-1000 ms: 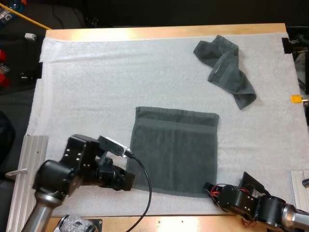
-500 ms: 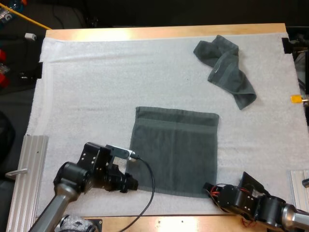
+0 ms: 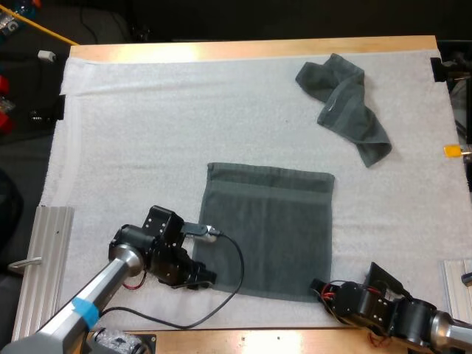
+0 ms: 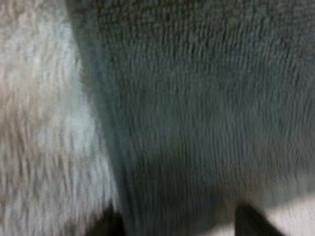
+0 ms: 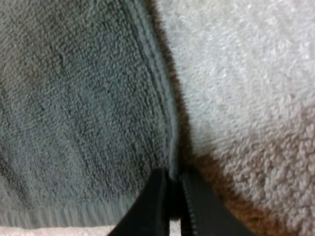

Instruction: Pick towel from pile, fold and stack

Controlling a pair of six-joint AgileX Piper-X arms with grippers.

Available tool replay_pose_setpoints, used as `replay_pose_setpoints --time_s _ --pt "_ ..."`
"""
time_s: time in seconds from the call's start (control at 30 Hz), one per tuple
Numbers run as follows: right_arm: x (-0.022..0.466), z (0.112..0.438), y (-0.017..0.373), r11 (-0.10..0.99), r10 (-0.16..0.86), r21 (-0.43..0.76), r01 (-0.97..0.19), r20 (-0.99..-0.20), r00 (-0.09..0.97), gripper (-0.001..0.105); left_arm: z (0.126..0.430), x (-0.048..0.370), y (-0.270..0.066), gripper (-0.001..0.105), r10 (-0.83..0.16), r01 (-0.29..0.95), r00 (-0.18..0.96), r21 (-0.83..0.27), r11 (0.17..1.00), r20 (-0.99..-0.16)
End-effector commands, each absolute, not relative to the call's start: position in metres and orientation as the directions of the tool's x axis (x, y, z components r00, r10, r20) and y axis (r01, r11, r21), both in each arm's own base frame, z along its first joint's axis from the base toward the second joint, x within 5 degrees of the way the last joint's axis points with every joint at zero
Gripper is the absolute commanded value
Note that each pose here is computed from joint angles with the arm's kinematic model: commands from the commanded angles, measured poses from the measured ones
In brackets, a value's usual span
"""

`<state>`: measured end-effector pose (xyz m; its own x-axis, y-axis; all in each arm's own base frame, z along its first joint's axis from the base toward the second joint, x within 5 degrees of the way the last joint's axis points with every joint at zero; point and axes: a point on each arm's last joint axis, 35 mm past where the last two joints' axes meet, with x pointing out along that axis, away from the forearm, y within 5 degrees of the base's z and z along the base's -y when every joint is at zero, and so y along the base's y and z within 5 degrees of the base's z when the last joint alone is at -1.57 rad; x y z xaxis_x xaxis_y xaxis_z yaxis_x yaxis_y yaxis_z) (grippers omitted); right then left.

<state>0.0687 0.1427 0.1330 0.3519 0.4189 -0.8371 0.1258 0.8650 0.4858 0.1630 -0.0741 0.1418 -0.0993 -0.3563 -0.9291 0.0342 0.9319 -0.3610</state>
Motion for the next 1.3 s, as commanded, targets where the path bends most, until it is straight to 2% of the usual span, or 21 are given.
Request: replay_pose_setpoints --time_s 0.0,0.27,0.63,0.7,0.87,1.0,1.17,1.27 --pt "0.068 0.131 0.141 0.869 0.417 0.480 0.121 -0.842 0.342 0.000 0.139 0.164 -0.075 0.050 -0.350 0.033 -0.099 -0.354 0.935 -0.932" --pt "0.068 0.131 0.141 0.869 0.417 0.480 0.121 -0.842 0.342 0.000 0.142 0.164 -0.082 0.050 -0.525 0.051 -0.149 -0.537 0.842 -0.838" --pt "0.068 0.131 0.141 0.870 0.417 0.479 0.116 -0.842 0.342 0.000 0.142 0.165 -0.082 0.049 -0.528 0.057 -0.140 -0.539 0.840 -0.838" --pt "0.068 0.131 0.141 0.871 0.417 0.478 0.115 -0.842 0.342 0.000 0.142 0.165 -0.082 0.043 -0.528 0.054 -0.140 -0.539 0.841 -0.838" --pt "0.068 0.132 0.141 0.886 0.412 0.459 0.062 -0.842 0.347 0.000 0.142 0.165 -0.081 0.001 -0.512 0.049 -0.138 -0.522 0.852 -0.848" --pt "0.070 0.140 0.142 0.921 0.353 0.387 0.032 -0.869 0.348 0.000 0.146 0.162 -0.080 0.000 -0.502 0.050 -0.136 -0.512 0.858 -0.854" --pt "0.073 0.172 0.151 0.960 0.277 0.251 -0.120 -0.908 0.314 0.000 0.170 0.153 -0.077 0.000 -0.506 0.079 -0.124 -0.517 0.852 -0.853" --pt "0.076 0.191 0.156 0.959 0.264 0.215 -0.183 -0.913 0.310 0.000 0.182 0.142 -0.073 0.000 -0.501 0.104 -0.138 -0.516 0.851 -0.854"
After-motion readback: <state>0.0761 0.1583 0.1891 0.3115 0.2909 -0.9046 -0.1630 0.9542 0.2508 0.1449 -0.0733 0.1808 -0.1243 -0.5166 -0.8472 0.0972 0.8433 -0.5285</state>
